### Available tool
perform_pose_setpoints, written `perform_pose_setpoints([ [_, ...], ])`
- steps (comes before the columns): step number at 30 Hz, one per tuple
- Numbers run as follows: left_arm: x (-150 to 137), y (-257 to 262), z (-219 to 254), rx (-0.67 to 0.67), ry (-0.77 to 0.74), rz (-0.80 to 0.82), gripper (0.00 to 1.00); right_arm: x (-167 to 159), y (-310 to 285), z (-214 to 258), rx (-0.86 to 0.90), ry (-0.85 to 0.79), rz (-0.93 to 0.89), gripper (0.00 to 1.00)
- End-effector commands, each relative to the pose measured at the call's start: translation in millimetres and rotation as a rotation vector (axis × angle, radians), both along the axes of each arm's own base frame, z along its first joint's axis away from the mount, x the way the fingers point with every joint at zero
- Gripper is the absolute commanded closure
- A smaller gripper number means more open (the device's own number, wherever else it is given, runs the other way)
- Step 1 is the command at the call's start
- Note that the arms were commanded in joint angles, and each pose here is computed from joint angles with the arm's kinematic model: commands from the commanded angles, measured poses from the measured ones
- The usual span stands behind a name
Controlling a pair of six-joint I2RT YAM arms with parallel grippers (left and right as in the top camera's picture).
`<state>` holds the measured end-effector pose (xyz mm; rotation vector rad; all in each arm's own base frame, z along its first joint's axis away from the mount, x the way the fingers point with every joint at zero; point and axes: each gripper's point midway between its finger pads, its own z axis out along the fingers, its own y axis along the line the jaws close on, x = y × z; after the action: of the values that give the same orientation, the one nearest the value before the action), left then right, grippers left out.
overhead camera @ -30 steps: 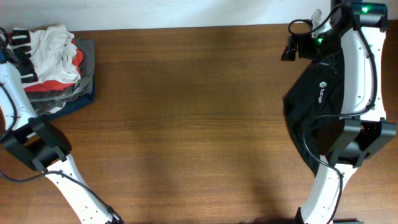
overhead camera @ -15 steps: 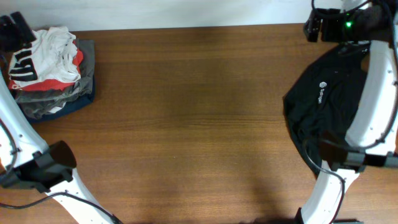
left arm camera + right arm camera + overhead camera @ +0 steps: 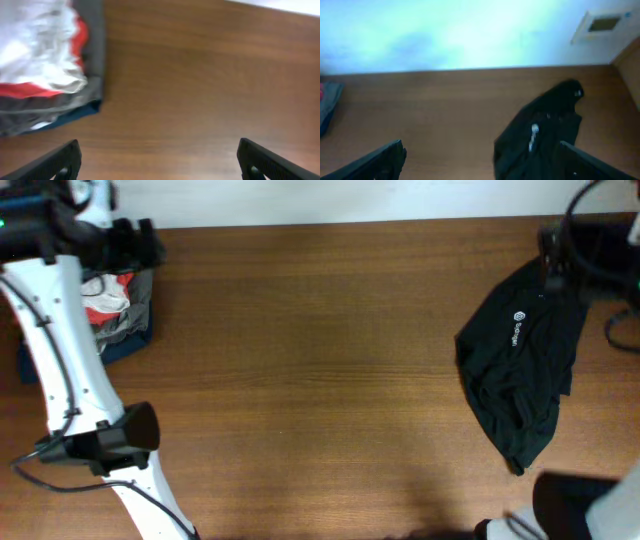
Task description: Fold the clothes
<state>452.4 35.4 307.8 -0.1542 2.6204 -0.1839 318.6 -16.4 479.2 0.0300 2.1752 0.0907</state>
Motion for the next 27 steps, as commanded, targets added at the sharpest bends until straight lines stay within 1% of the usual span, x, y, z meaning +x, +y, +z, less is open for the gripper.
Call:
perform_pose_setpoints([
  [1,1,-47,-1,0.007,0.002,-0.135,0.01,-22,-6,-20,-0.029,0.087,-0.042,0.01],
  [3,0,-63,-3,0.054,0.004,-0.165,0.01,-33,-9,-30,-0.043,0.125,-0.064,0.01],
  [6,2,-78,-3,0.159,-0.002,-0.185,0.01,-45,-15,-45,-0.062,0.178,-0.093,0.01],
  [7,5,-90,-1,0.189,-0.023,-0.204,0.01,-47,-14,-52,-0.060,0.204,-0.092,0.01],
  [11,11,-116,5,0.183,-0.076,-0.251,0.01,-42,-15,-63,-0.056,0.243,-0.091,0.01],
  [15,8,-131,5,0.183,-0.077,-0.285,0.01,-35,-16,-69,-0.054,0.268,-0.090,0.01],
  [27,6,-137,5,0.182,-0.077,-0.298,0.01,-16,-18,-88,-0.048,0.336,-0.086,0.01],
])
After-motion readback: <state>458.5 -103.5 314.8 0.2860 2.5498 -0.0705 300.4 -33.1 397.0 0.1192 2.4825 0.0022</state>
